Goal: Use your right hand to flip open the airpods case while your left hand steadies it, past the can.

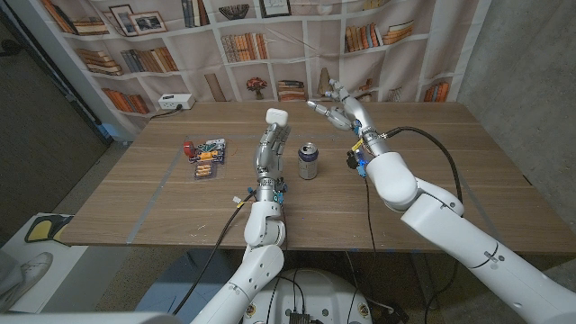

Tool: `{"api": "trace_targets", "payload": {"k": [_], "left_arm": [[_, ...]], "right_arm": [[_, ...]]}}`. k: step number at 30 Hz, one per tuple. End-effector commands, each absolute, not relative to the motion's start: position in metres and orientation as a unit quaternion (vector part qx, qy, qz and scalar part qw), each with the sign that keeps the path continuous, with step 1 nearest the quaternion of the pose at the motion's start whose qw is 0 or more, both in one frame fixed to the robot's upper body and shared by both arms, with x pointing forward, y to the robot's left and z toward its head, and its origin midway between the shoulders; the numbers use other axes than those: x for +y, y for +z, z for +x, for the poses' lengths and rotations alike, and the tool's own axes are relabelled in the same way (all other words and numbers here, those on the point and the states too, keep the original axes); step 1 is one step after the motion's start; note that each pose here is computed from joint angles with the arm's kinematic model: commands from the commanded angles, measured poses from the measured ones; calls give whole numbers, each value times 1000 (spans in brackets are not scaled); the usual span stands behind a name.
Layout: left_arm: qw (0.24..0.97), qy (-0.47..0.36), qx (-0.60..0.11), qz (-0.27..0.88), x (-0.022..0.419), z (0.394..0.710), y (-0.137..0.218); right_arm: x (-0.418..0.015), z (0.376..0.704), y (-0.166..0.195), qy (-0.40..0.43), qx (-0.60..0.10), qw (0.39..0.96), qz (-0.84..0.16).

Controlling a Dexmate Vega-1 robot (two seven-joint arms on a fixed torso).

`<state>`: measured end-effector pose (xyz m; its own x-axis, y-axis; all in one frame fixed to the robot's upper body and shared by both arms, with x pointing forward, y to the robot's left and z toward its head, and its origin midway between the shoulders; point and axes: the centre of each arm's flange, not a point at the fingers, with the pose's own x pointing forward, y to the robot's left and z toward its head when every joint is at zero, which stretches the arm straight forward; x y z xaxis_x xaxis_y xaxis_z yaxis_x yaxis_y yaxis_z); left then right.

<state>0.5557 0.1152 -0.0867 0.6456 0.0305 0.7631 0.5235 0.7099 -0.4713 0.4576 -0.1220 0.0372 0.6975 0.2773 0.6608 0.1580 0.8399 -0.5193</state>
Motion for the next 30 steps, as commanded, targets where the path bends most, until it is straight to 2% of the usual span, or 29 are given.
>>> {"api": "trace_targets", "payload": {"k": [1, 30], "left_arm": [[835, -151, -394, -353, 117, 558, -88], [835, -145, -386, -363, 113, 560, -91]], "right_arm": [[-111, 452, 45, 15, -393, 864, -314], [-67, 454, 52, 42, -388, 843, -370]]}}
